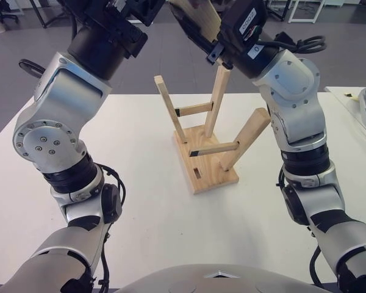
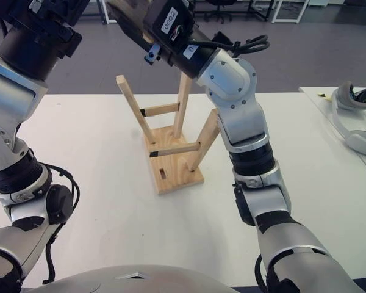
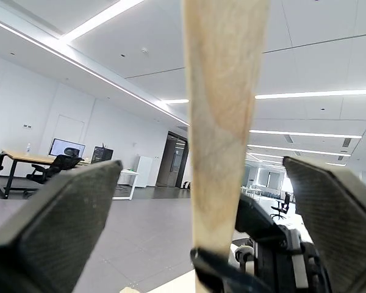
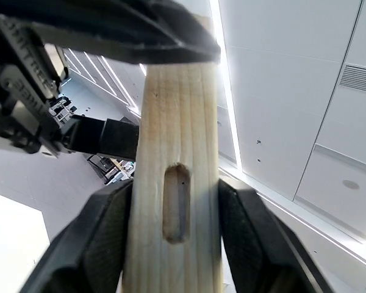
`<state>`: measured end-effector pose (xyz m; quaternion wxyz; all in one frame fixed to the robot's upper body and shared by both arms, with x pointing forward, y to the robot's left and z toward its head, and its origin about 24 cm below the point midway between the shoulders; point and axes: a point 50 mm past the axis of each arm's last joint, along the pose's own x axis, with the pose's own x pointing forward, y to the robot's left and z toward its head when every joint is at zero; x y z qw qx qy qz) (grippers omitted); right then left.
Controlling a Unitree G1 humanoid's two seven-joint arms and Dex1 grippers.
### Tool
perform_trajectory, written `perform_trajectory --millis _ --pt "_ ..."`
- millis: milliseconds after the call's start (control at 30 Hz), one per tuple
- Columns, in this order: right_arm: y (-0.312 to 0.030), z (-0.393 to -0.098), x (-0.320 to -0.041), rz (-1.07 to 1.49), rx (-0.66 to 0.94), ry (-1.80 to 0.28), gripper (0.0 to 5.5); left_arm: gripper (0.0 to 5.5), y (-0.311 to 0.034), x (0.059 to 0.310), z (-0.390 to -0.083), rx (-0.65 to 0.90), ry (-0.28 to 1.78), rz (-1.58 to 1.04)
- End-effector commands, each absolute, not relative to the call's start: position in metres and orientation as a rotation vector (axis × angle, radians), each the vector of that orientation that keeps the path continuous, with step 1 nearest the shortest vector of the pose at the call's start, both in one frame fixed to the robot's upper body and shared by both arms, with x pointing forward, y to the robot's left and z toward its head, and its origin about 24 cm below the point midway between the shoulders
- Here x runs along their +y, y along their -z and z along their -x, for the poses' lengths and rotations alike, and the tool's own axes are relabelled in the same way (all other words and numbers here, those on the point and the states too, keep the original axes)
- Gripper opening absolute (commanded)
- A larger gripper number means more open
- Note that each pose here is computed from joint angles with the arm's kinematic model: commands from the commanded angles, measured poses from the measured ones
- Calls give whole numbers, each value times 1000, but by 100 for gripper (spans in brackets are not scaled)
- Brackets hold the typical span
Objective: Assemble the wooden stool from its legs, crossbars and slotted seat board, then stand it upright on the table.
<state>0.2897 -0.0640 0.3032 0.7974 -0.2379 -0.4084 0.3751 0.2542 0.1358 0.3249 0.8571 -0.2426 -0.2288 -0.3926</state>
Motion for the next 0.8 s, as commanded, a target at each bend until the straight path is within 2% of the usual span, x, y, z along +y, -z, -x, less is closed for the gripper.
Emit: perform_trajectory --millis 33,667,800 --pt "-300 -287 -63 517 -869 -833 213 430 -336 142 -247 -548 815 530" --pt "-288 -288 -60 509 -830 -876 212 108 -322 141 -247 -525 789 461" --pt "-287 -287 -61 508 -824 -879 212 104 -319 141 -246 -530 790 459"
